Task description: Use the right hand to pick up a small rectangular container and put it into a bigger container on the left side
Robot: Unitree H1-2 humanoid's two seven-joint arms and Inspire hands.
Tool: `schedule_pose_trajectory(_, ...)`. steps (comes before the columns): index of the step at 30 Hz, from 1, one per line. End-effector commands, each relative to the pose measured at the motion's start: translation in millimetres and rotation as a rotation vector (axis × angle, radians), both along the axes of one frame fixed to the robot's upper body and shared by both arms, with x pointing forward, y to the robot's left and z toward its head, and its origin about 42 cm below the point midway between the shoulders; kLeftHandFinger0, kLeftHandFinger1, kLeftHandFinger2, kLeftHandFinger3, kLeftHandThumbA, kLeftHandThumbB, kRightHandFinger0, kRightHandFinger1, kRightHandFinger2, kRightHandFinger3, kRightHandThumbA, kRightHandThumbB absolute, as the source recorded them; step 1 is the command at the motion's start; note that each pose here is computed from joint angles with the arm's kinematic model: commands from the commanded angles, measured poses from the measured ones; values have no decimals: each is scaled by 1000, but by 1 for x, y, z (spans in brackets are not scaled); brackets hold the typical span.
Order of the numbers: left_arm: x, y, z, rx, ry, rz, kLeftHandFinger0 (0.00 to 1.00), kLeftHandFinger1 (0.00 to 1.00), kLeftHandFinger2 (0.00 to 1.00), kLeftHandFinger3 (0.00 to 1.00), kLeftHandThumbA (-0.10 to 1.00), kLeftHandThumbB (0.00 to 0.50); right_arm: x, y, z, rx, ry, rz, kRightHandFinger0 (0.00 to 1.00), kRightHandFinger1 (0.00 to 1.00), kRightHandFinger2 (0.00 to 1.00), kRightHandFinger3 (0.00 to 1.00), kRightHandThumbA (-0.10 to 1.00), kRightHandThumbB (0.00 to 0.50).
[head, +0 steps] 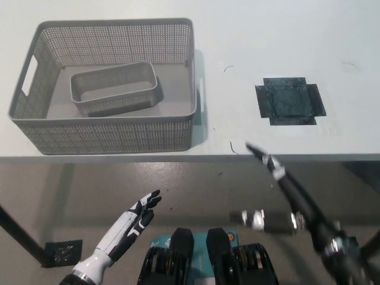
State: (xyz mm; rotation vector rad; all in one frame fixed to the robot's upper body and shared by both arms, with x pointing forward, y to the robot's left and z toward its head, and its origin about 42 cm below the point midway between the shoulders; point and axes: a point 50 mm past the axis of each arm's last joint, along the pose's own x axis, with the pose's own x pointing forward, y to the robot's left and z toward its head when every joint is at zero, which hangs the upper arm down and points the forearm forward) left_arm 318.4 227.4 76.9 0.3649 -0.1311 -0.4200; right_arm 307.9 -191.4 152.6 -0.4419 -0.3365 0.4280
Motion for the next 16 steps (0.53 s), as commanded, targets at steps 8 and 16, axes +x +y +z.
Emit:
schedule_pose_trajectory(8,18,-6,32,19,-130,-40,1000,1000,1000,1000,1000,270,-2,-4,-27,153,-57,-31,1000,1000,1000,1000,1000,339)
schedule_pose_trajectory(16,19,-4,33,18,-131,-35,1000,1000,1000,1000,1000,266,21,-2,-47,194,136,-21,1000,1000,1000,1000,1000,286)
